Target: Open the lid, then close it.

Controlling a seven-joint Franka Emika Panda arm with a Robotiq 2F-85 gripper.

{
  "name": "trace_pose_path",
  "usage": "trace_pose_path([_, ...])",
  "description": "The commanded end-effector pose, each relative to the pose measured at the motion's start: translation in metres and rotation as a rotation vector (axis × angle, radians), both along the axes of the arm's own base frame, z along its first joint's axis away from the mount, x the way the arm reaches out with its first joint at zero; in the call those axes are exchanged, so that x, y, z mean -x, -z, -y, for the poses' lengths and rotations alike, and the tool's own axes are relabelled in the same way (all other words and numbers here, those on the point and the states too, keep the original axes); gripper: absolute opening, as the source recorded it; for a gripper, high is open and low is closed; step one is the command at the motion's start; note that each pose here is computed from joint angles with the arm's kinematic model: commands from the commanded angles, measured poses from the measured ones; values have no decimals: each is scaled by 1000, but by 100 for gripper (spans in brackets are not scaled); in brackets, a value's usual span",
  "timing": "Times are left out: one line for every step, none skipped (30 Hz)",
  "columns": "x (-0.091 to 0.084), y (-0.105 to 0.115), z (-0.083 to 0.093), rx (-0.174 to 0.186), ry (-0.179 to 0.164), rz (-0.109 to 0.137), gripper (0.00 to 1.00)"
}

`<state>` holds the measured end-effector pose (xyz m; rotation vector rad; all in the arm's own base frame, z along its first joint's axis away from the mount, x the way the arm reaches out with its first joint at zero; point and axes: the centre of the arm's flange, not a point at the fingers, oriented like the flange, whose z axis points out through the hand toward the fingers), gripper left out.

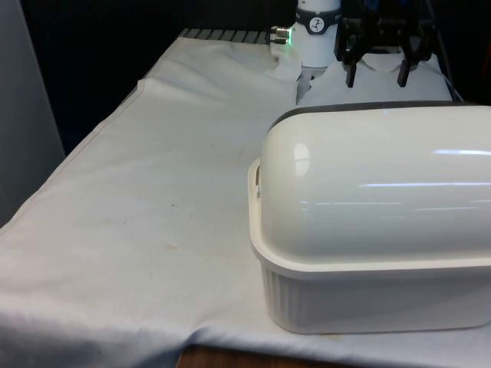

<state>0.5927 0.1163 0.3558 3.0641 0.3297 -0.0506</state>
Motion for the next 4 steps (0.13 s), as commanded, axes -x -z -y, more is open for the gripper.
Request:
trace_pose_path([1, -1, 0, -2, 3, 7, 89])
trace_pose_path([1, -1, 0, -2, 2, 6, 93])
trace_pose_path([0, 0, 0, 0, 0, 0, 98])
trace_pose_path([0, -1, 0, -1, 2, 5, 98])
